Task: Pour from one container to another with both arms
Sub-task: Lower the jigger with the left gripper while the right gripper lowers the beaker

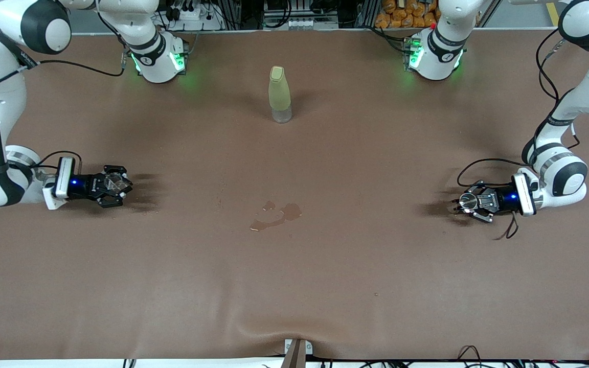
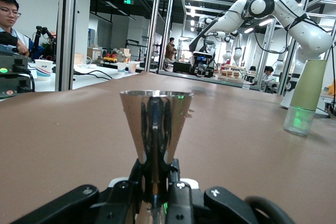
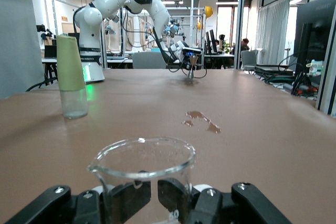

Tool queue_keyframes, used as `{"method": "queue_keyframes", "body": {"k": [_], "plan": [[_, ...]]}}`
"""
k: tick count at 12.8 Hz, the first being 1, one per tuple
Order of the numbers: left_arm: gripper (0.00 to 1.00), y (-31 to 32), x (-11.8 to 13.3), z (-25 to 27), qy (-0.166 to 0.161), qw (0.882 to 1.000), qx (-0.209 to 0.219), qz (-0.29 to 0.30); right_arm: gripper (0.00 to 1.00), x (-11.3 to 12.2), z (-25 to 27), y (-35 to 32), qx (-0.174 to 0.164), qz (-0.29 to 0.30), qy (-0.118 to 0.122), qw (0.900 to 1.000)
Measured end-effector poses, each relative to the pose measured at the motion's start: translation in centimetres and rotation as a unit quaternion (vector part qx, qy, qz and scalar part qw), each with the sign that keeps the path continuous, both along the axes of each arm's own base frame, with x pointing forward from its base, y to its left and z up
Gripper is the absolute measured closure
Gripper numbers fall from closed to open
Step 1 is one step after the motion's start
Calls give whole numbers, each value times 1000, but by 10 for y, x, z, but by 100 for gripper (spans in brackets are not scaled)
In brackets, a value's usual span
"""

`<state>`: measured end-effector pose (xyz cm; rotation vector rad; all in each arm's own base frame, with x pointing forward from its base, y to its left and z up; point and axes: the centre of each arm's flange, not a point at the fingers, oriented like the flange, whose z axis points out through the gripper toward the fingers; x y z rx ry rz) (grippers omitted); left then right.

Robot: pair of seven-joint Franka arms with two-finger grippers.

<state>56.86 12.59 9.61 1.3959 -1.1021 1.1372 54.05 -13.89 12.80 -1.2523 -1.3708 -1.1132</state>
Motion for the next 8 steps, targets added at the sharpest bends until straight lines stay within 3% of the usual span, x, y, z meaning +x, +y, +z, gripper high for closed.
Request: {"method": "queue_keyframes", "body": {"k": [8], "plan": [[79,2,-9,-11,-7,999,22,-36,85,7,-51,22,-21,-8,10,1000]]}}
